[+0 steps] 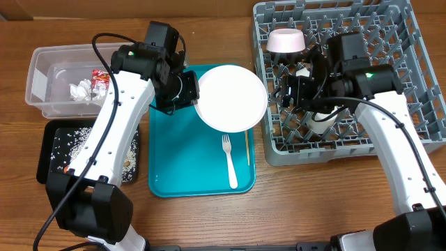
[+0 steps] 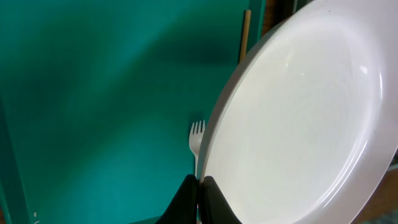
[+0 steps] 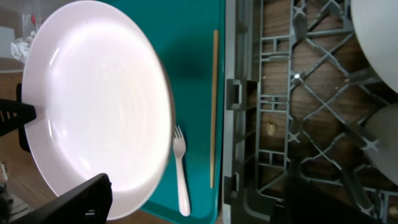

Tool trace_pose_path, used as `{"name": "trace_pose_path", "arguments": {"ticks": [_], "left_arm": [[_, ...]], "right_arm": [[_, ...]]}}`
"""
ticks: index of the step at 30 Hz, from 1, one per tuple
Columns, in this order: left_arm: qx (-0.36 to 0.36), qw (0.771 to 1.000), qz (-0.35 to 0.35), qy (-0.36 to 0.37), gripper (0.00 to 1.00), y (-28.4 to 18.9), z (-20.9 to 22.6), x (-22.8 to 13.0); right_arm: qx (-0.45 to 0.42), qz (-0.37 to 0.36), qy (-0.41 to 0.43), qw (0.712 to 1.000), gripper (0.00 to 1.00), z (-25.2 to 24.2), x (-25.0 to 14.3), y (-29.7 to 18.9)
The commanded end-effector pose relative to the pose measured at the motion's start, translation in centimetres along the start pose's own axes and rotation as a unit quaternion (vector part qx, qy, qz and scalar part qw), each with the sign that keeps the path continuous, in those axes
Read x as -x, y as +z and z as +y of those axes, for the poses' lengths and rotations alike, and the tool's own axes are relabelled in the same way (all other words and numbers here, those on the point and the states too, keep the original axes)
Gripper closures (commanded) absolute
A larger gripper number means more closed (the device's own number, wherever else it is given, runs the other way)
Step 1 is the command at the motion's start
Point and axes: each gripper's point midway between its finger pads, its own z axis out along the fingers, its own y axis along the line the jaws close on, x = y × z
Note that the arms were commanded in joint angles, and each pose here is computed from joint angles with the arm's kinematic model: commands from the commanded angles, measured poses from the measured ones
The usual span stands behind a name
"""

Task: Sort waste into correct bins and load items into the dishwasher
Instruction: 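Grasp the raised plate edge with right gripper, release left gripper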

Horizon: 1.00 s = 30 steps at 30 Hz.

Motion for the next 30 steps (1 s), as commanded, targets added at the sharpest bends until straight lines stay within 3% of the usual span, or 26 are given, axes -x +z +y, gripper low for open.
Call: {"name": "trace_pose_path", "arguments": {"ticks": [1,8,12,18,19,22,24,28,30], "left_arm": [[-0.033,0.999,-0.012,0.03,0.96,-1.5,-2.2,-0.3],[-0.056,0.997,0.007,0.048,0.96,-1.4,-3.3,-1.3],[-0.079,0.995,0.018,0.065,0.96,-1.6,-4.1,-1.8],[-0.077,0.995,0.021,0.064,0.96,-1.6,-4.0,-2.0],[-0.077,0.995,0.021,0.064,0.96,-1.6,-4.0,-2.0],[-0.077,0.995,0.021,0.064,0.96,-1.5,-4.0,-2.0],[-0.077,0.995,0.021,0.065,0.96,-1.5,-4.0,-2.0],[-0.077,0.994,0.02,0.073,0.96,-1.5,-4.0,-2.0],[-0.077,0.994,0.02,0.073,0.96,-1.5,-4.0,-2.0]], "right_arm": [[0.015,0.0,-0.018,1.0,0.09,1.6,-0.3,0.1],[0.014,0.008,-0.049,0.999,0.1,3.3,-1.1,1.1],[-0.04,0.008,-0.058,0.997,0.09,2.1,-1.3,1.8],[-0.046,0.033,-0.05,0.997,0.09,1.5,-1.8,3.2],[-0.047,0.037,-0.048,0.997,0.15,1.3,-1.8,3.5],[-0.049,0.043,-0.046,0.997,0.53,1.1,-1.9,3.9],[-0.048,0.041,-0.047,0.997,0.69,1.1,-1.8,4.0],[-0.046,0.033,-0.05,0.997,0.7,1.3,-1.4,3.9],[-0.045,0.033,-0.05,0.997,0.79,1.3,-1.4,3.9]]}}
